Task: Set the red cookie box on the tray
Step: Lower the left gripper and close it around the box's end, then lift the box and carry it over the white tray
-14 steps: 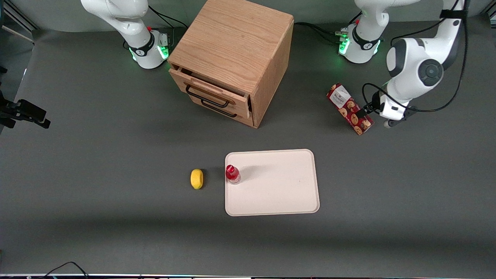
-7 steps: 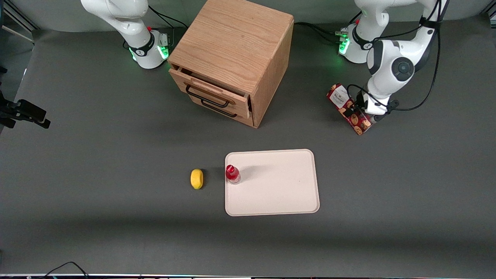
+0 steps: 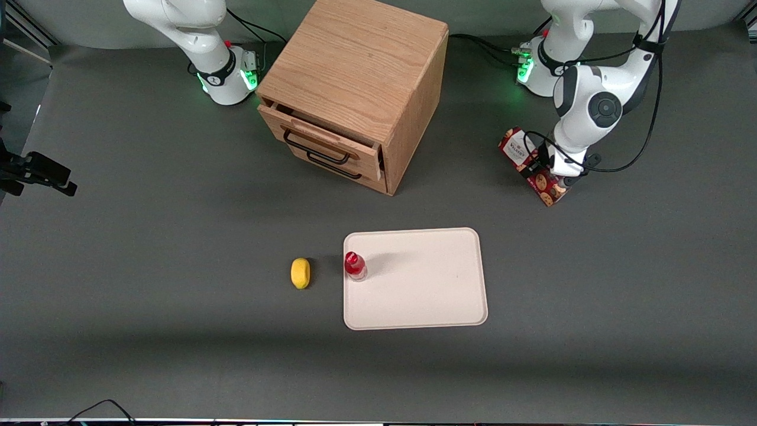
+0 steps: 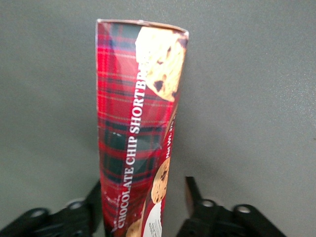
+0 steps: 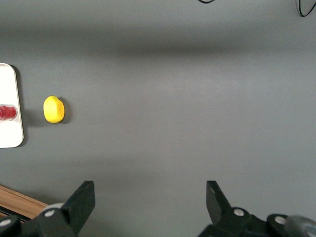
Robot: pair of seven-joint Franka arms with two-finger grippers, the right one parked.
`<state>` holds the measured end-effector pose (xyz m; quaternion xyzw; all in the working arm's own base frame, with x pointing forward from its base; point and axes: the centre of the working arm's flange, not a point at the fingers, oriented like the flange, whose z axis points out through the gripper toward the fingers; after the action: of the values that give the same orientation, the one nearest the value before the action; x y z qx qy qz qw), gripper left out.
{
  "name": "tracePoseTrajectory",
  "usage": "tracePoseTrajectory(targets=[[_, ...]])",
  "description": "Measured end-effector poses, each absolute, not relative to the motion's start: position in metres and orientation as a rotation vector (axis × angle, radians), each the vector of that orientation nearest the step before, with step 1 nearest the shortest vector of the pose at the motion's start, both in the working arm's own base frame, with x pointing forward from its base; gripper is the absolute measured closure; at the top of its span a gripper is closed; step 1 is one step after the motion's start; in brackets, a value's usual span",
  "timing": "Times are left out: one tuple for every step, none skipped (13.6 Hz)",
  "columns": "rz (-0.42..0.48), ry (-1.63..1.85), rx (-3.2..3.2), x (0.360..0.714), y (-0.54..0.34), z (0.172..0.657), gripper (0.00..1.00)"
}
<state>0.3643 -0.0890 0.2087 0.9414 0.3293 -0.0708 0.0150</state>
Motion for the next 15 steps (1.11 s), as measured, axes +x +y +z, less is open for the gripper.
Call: tracePoseTrajectory(targets=[[-0.226,1.021,2.932,0.364,-0.09,0.208,0.52],[-0.242,1.009,2.939,0.362,-0.092,0.208,0.64],[-0.266,0.99,2.949,0.361,-0.094,0.208,0.76],[-0.293,0.97,2.957,0.363,-0.096,0.209,0.88],[-0.318,0.955,2.961,0.366,-0.099,0.212,0.94],[-0.338,0.944,2.962,0.372,-0.101,0.218,0.94],[-0.366,0.934,2.962,0.382,-0.105,0.227,0.94],[-0.404,0.924,2.958,0.394,-0.109,0.24,0.94],[-0.437,0.915,2.952,0.411,-0.114,0.26,0.94],[-0.456,0.905,2.942,0.429,-0.117,0.285,0.94],[-0.464,0.894,2.931,0.448,-0.119,0.313,0.94],[-0.465,0.882,2.919,0.467,-0.121,0.345,0.94],[-0.461,0.866,2.91,0.483,-0.123,0.375,0.94],[-0.455,0.847,2.901,0.499,-0.126,0.405,0.94],[-0.446,0.825,2.894,0.515,-0.13,0.431,0.94]])
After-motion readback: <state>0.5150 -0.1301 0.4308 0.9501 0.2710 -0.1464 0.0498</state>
